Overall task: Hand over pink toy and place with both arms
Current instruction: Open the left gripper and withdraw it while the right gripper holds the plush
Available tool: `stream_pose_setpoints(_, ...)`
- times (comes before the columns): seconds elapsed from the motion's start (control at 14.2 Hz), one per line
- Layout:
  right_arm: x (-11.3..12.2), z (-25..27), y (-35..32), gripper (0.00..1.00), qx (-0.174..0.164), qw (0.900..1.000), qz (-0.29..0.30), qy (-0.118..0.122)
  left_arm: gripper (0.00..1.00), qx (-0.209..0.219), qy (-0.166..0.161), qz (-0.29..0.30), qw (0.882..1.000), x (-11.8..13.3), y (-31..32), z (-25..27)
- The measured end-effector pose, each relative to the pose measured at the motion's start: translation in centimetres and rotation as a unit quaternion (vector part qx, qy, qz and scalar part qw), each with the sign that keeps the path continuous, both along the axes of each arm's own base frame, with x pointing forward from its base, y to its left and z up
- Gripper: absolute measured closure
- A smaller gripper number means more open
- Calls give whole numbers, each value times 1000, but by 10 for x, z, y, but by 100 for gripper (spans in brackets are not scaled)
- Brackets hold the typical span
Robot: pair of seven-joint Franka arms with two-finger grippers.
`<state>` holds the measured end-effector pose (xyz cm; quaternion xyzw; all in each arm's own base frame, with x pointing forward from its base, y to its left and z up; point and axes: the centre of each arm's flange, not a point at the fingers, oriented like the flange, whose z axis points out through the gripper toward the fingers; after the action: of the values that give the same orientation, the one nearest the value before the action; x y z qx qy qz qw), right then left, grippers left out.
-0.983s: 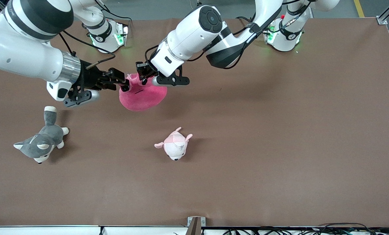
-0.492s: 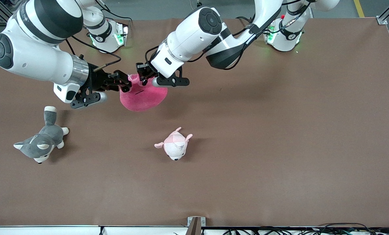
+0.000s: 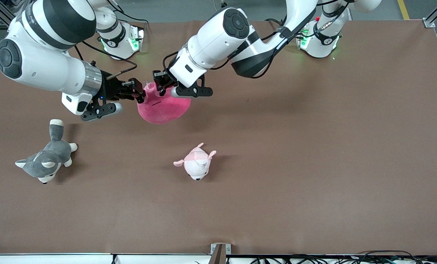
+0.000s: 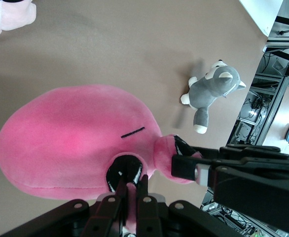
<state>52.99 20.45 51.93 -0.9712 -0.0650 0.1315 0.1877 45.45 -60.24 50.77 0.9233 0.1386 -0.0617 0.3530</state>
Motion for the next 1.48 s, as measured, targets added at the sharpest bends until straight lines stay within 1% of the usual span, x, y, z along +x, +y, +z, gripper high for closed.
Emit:
stream_pose_setpoints(0.21,-3,-1,0,89,-2,1000,4,10,91,0,0,0,1000,0,0,0)
stream_pose_setpoints(0.28,-3,-1,0,91,-2,1000,5,11,91,0,0,0,1000,0,0,0)
stream_pose_setpoints(0.42,-4,-2,0,91,-3,1000,6,13,91,0,0,0,1000,0,0,0)
stream_pose_setpoints(0.49,-5,-2,0,91,-3,1000,7,17,87,-1,0,0,1000,0,0,1)
stream_pose_setpoints(0.56,-5,-2,-1,91,-4,1000,8,20,87,-1,-2,-1,1000,0,-1,2)
stream_pose_setpoints(0.63,-6,-3,-1,91,-4,1000,9,21,82,0,-11,-5,1000,-1,-1,4)
stream_pose_setpoints(0.7,-6,-3,-1,91,-4,1000,9,22,74,5,-27,-10,1000,-1,-1,9)
stream_pose_setpoints(0.77,-5,-2,-2,91,-5,1000,7,21,65,9,-43,-13,999,-2,0,15)
stream_pose_setpoints(0.84,-4,-2,-6,91,-6,1000,4,20,53,13,-52,-16,998,-4,1,21)
stream_pose_setpoints(0.91,-1,-1,-13,91,-7,1000,-2,18,43,20,-56,-21,998,-6,4,29)
stream_pose_setpoints(0.98,4,1,-24,91,-7,1000,-12,16,32,34,-58,-29,997,-8,9,37)
stream_pose_setpoints(1.19,21,-5,-68,91,-6,999,-35,11,3,97,-68,-58,991,-11,46,79)
stream_pose_setpoints(1.26,29,-10,-80,91,-7,999,-43,11,0,119,-71,-74,988,-12,63,94)
stream_pose_setpoints(1.48,62,-37,-113,91,-7,998,-56,15,0,178,-76,-115,974,-3,129,131)
